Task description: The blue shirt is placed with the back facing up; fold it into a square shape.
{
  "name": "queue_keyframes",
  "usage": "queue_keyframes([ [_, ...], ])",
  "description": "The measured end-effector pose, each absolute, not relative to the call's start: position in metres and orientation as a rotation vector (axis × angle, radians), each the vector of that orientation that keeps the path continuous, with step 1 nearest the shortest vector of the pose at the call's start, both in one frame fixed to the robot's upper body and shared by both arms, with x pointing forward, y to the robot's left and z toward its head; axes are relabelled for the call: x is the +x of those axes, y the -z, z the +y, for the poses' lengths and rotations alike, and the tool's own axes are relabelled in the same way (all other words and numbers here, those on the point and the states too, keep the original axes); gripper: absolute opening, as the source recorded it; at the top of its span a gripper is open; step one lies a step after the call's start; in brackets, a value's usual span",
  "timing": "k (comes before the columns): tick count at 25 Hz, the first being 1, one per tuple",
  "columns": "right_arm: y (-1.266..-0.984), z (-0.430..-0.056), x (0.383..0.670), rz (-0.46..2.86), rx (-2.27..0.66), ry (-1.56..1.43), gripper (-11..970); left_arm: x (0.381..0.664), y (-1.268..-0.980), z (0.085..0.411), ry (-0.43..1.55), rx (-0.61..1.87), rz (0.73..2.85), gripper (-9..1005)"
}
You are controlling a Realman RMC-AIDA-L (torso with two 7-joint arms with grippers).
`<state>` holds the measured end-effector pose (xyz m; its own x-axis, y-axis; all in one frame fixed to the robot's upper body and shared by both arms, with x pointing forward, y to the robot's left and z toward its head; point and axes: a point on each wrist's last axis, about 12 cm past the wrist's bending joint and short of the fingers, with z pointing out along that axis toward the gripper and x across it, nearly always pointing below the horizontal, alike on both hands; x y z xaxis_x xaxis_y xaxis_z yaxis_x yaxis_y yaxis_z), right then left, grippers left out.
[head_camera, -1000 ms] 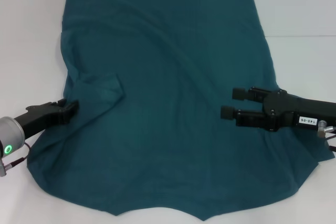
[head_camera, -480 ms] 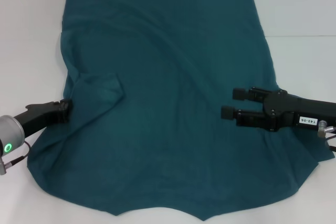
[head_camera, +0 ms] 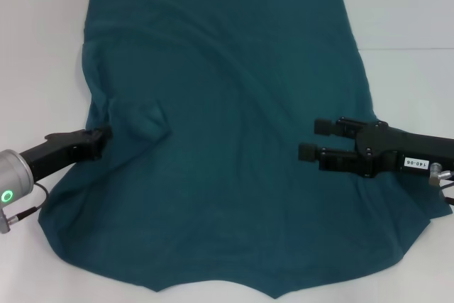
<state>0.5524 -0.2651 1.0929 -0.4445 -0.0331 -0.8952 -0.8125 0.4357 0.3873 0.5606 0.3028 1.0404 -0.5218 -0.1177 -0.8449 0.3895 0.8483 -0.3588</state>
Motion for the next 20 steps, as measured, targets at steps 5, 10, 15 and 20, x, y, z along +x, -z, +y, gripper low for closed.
queue_keyframes([
  [5,-1.093,-0.265,0.552,1.799,-0.727,-1.102,883,0.555,-1.043,0.296,0.725,0.232,2.020,1],
  [10,-1.092,-0.265,0.552,1.799,-0.727,-1.102,884,0.549,-1.038,0.287,0.791,0.248,2.025,20],
  [15,-1.092,-0.265,0.551,1.802,-0.723,-1.104,883,0.540,-1.038,0.277,0.906,0.284,2.004,53],
  [20,-1.091,-0.266,0.551,1.801,-0.722,-1.102,883,0.532,-1.040,0.278,0.963,0.289,1.987,85],
])
